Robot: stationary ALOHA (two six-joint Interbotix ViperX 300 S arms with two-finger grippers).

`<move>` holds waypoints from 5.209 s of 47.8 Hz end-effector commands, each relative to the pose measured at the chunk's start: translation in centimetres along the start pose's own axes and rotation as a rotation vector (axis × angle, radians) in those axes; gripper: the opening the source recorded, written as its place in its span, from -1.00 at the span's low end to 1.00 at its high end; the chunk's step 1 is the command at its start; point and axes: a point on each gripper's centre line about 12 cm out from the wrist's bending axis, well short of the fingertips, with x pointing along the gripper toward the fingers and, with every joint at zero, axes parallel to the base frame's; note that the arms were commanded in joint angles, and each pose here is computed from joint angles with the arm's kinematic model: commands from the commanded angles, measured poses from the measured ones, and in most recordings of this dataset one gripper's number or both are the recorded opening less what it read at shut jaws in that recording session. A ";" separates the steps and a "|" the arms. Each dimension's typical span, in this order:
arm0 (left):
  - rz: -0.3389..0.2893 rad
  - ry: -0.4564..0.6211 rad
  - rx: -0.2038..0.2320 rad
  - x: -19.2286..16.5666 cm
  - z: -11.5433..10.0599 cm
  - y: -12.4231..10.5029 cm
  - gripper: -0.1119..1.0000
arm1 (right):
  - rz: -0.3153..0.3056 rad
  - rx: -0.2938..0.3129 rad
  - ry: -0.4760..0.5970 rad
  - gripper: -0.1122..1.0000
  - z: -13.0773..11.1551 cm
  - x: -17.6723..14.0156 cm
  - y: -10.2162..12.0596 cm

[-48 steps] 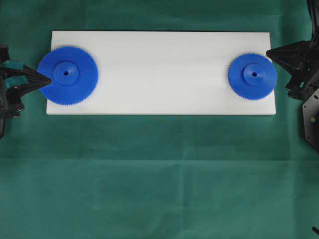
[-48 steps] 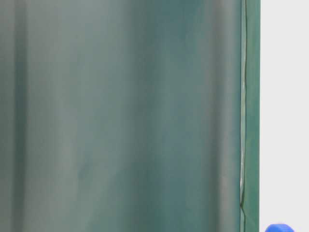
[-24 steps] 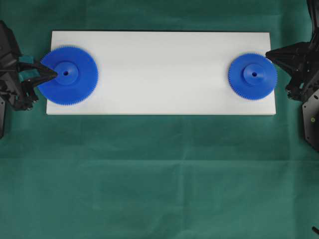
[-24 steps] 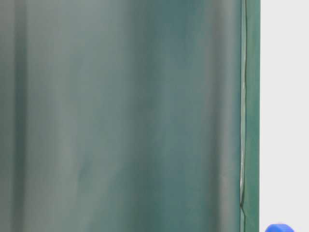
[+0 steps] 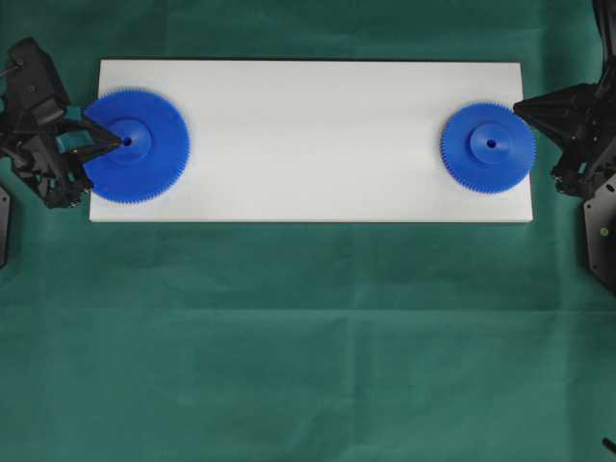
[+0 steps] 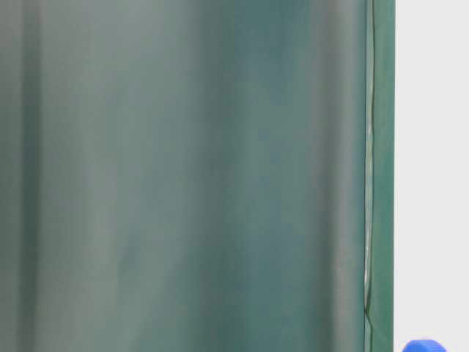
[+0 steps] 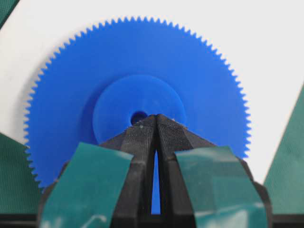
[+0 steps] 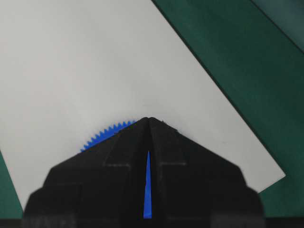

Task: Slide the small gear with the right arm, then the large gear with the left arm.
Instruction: 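Slide the large gear rightward with the left gripper toward the small gear, then slide the large gear back left with the left gripper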

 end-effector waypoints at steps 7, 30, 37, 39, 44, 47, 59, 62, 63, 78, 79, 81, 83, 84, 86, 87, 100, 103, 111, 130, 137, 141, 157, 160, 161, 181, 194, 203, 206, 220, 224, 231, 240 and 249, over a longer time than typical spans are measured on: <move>0.019 -0.007 0.009 0.8 0.6 0.5 -0.80 | 0.008 -0.003 -0.006 0.11 0.0 0.0 0.1; 0.042 0.067 0.004 3.5 0.4 1.2 -0.80 | 0.019 -0.006 0.000 0.11 -0.4 0.0 0.3; 0.052 0.091 -0.006 3.6 -0.3 1.5 -0.80 | 0.030 -0.010 -0.003 0.11 -0.5 -0.1 0.4; 0.051 0.094 -0.007 3.6 -0.4 1.4 -0.80 | 0.031 -0.011 -0.006 0.11 -0.4 -0.1 0.4; 0.052 0.118 -0.009 3.5 -0.8 1.5 -0.80 | 0.034 -0.010 -0.014 0.11 -0.4 -0.2 0.5; 0.052 0.143 -0.009 3.4 -1.0 1.5 -0.80 | 0.032 -0.011 -0.015 0.11 -0.4 -0.3 0.4; 0.052 0.201 -0.009 2.7 -0.9 1.4 -0.80 | 0.034 -0.010 -0.015 0.11 -0.5 -0.3 0.4; 0.052 0.198 -0.009 2.5 -0.8 1.4 -0.80 | 0.034 -0.010 -0.014 0.11 -0.6 -0.3 0.4; 0.052 0.198 -0.009 2.4 -0.8 1.4 -0.80 | 0.034 -0.011 -0.015 0.11 -0.5 -0.3 0.4; 0.052 0.217 -0.011 1.7 -0.8 1.3 -0.80 | 0.033 -0.012 -0.012 0.11 -0.6 -0.3 0.4; 0.052 0.218 -0.011 1.7 -0.9 1.3 -0.80 | 0.033 -0.012 -0.012 0.11 -0.6 -0.3 0.4; 0.052 0.223 -0.010 1.8 -1.0 1.3 -0.80 | 0.035 -0.012 -0.012 0.11 -0.7 -0.3 0.4; 0.052 0.221 -0.010 1.9 -1.0 1.3 -0.80 | 0.034 -0.012 -0.012 0.11 -0.7 -0.3 0.4; 0.052 0.220 -0.010 1.9 -1.0 1.4 -0.80 | 0.036 -0.011 -0.012 0.11 -0.7 -0.3 0.4; 0.052 0.215 -0.010 2.0 -1.0 1.4 -0.80 | 0.037 -0.011 -0.011 0.11 -0.8 -0.2 0.4; 0.052 0.212 -0.009 2.1 -1.1 1.4 -0.80 | 0.037 -0.013 -0.011 0.11 -0.8 -0.2 0.4; 0.054 0.227 -0.011 2.9 -1.7 1.4 -0.80 | 0.039 -0.011 -0.014 0.11 -0.9 -0.3 0.4; 0.054 0.232 -0.011 3.0 -1.7 1.4 -0.80 | 0.039 -0.013 -0.014 0.11 -0.9 -0.3 0.4; 0.054 0.226 -0.011 3.1 -1.5 1.4 -0.80 | 0.039 -0.014 -0.014 0.11 -0.9 -0.3 0.4; 0.023 0.168 0.014 3.5 0.7 0.4 -0.80 | 0.042 -0.013 -0.019 0.11 -0.8 -0.3 0.5; -0.005 0.151 0.045 5.7 2.7 -0.7 -0.80 | 0.043 -0.013 -0.021 0.11 -0.8 -0.3 0.5; -0.020 0.181 0.062 8.7 3.7 -1.6 -0.80 | 0.046 -0.012 -0.026 0.11 -0.7 -0.3 0.5; -0.073 0.164 0.114 18.6 10.0 -5.6 -0.80 | 0.052 -0.014 -0.023 0.11 -1.1 -0.2 0.5; -0.084 0.138 0.122 19.3 11.5 -6.3 -0.80 | 0.052 -0.014 -0.021 0.11 -1.2 -0.2 0.5; -0.086 0.126 0.124 19.6 12.1 -6.5 -0.80 | 0.052 -0.014 -0.020 0.11 -1.3 -0.2 0.5; -0.140 0.098 0.169 25.8 17.9 -11.7 -0.80 | 0.054 -0.015 -0.024 0.11 -1.5 -0.3 0.5; -0.140 0.104 0.171 26.5 19.3 -12.0 -0.80 | 0.064 -0.016 -0.043 0.11 -1.5 -0.6 0.6; -0.137 0.116 0.171 26.5 18.8 -11.9 -0.80 | 0.065 -0.016 -0.049 0.11 -1.5 -0.7 0.5; -0.137 0.123 0.171 26.5 18.5 -11.8 -0.80 | 0.065 -0.017 -0.049 0.11 -1.5 -0.7 0.5; -0.136 0.130 0.172 26.5 18.2 -11.7 -0.80 | 0.064 -0.017 -0.046 0.11 -1.6 -0.7 0.5; -0.136 0.130 0.172 26.5 18.2 -11.7 -0.80 | 0.065 -0.016 -0.047 0.11 -1.5 -0.7 0.5; -0.135 0.133 0.172 26.1 18.1 -11.7 -0.80 | 0.064 -0.016 -0.046 0.11 -1.6 -0.7 0.5; -0.130 0.147 0.168 25.0 17.6 -11.1 -0.80 | 0.064 -0.017 -0.046 0.11 -1.6 -0.7 0.5; -0.117 0.197 0.162 22.9 15.6 -9.9 -0.80 | 0.065 -0.017 -0.047 0.11 -1.6 -0.7 0.5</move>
